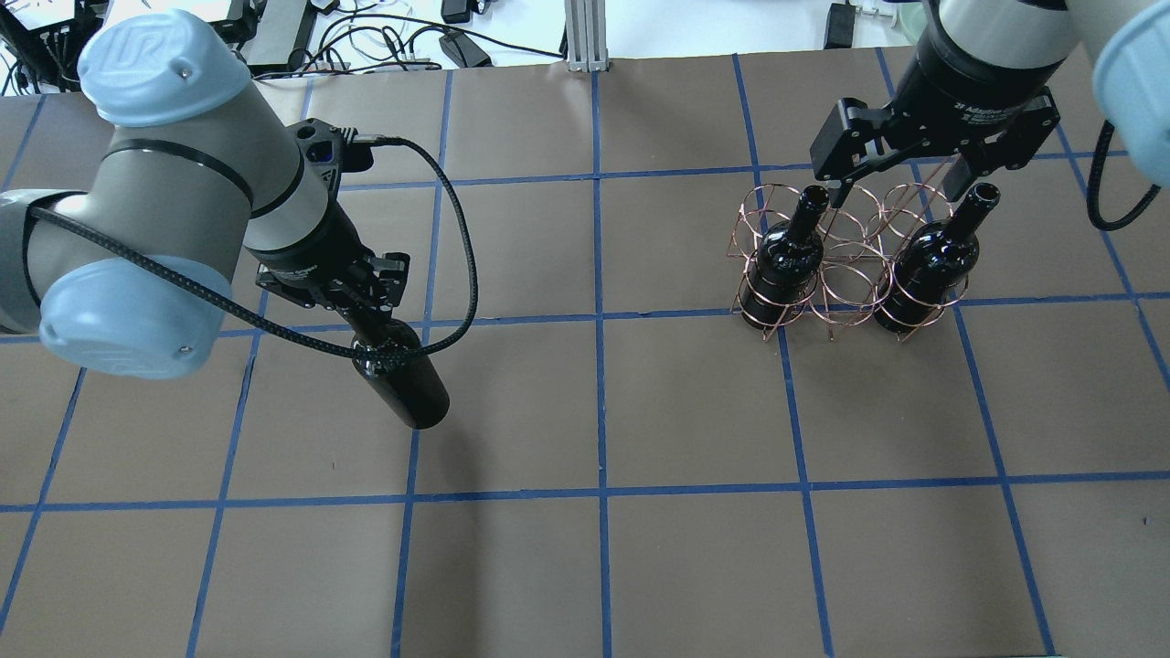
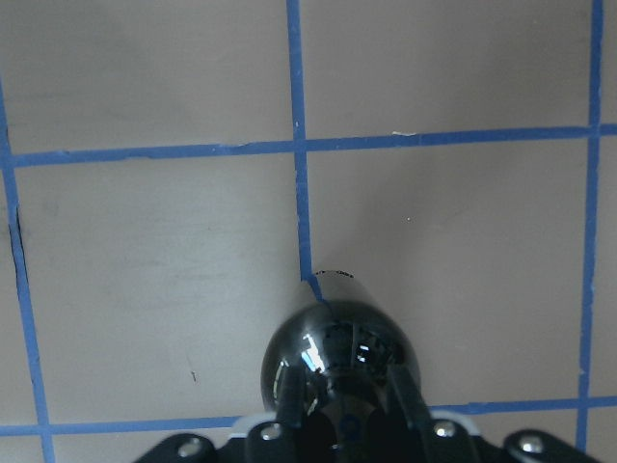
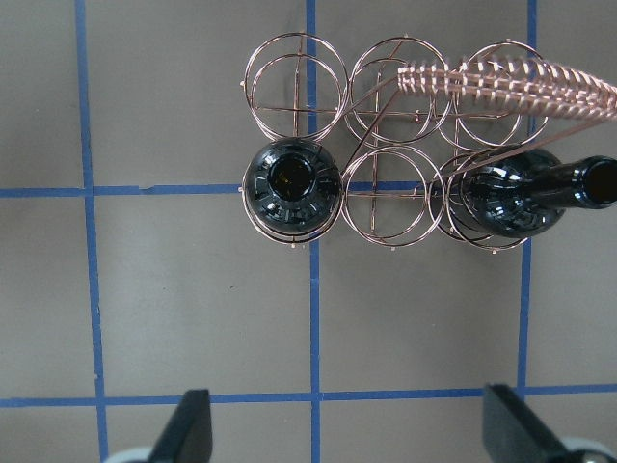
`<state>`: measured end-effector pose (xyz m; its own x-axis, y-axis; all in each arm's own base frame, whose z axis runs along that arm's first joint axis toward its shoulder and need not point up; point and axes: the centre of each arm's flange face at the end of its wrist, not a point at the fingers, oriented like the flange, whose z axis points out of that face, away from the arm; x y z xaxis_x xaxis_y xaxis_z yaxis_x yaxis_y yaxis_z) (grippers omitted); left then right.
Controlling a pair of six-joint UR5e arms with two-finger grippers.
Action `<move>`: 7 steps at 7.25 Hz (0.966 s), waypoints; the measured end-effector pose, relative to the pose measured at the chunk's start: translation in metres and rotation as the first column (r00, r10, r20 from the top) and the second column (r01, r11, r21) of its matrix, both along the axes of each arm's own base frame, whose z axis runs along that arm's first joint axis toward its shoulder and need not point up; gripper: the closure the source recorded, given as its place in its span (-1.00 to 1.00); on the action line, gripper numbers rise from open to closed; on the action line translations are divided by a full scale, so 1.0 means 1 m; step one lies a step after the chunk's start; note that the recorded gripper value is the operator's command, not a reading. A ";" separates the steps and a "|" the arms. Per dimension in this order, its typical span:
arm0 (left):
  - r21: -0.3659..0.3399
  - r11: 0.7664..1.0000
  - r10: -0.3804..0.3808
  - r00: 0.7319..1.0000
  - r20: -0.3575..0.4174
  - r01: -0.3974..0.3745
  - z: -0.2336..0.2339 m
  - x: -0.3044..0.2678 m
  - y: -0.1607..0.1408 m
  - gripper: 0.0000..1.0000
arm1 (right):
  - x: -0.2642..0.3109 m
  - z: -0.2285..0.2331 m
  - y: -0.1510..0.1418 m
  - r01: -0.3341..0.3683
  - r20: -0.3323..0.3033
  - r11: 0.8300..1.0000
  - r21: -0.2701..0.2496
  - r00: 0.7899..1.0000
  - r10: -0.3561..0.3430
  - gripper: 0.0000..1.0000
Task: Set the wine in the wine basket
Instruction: 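Lower the held bottle upright onto the table with the left gripper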
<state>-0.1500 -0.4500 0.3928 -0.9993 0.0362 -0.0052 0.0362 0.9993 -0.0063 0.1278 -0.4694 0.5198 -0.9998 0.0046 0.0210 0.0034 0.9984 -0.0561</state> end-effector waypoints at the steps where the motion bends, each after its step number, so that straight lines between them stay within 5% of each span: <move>1: 0.012 1.000 0.000 1.000 0.006 0.000 -0.005 0.000 0.002 1.00 | 0.000 -0.001 0.001 0.000 0.000 1.000 0.002 1.000 0.000 -1.00; 7: 0.096 0.995 -0.029 1.000 -0.002 0.029 -0.021 -0.017 0.014 1.00 | 0.000 -0.002 0.002 0.000 -0.001 1.000 0.004 1.000 0.000 -1.00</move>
<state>-0.1667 -0.4361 0.3719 -0.9979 0.0655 0.0004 0.0653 0.9938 0.0899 0.1277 -0.4671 0.5176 -0.9997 0.0042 0.0221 0.0030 0.9986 -0.0524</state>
